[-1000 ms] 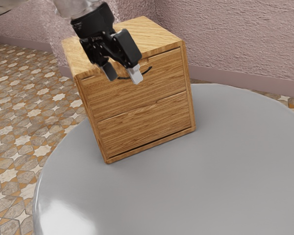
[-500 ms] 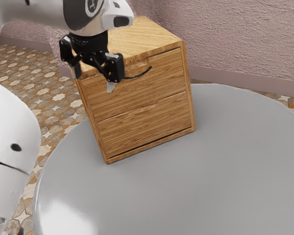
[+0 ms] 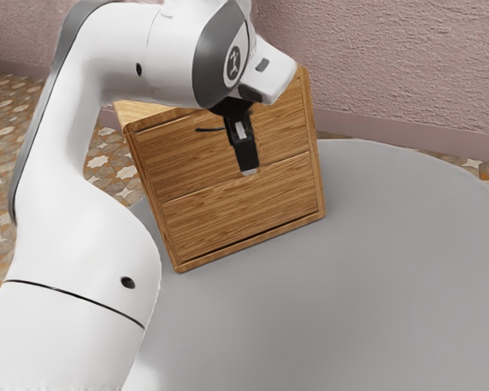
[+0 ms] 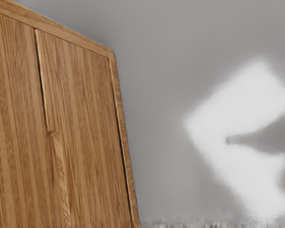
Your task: Pull the drawer handle with one arm to open the drawer
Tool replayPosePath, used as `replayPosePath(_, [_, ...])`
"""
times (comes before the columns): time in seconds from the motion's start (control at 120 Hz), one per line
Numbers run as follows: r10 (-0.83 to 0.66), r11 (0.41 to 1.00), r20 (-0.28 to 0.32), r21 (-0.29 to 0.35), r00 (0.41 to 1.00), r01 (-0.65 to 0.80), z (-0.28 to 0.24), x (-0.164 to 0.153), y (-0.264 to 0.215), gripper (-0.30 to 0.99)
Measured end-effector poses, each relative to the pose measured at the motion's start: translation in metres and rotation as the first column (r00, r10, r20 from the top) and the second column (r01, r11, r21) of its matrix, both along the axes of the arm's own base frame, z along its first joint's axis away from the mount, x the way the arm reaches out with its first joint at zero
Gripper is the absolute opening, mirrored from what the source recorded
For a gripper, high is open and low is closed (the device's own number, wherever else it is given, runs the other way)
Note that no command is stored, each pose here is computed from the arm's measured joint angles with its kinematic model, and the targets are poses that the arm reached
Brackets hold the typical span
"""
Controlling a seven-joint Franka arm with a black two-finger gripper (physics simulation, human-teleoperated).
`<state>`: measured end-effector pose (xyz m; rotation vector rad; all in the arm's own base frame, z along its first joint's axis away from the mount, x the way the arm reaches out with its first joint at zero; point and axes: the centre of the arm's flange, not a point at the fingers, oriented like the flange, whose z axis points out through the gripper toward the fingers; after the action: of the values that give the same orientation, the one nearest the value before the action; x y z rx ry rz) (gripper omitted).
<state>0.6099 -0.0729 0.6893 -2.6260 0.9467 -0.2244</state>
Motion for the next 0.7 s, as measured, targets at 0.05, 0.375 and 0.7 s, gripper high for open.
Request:
replayPosePath(0.05, [-0.035, 0.999, -0.006, 0.039, 0.999, 0.035, 0.000, 0.003, 0.014, 0.69])
replayPosePath(0.375, [-0.239, 0.956, -0.071, 0.157, 0.968, 0.247, -0.003, 0.016, 0.067, 0.69])
replayPosePath(0.7, [-0.332, 0.926, -0.117, 0.150, 0.936, 0.348, -0.018, 0.024, 0.079, 0.69])
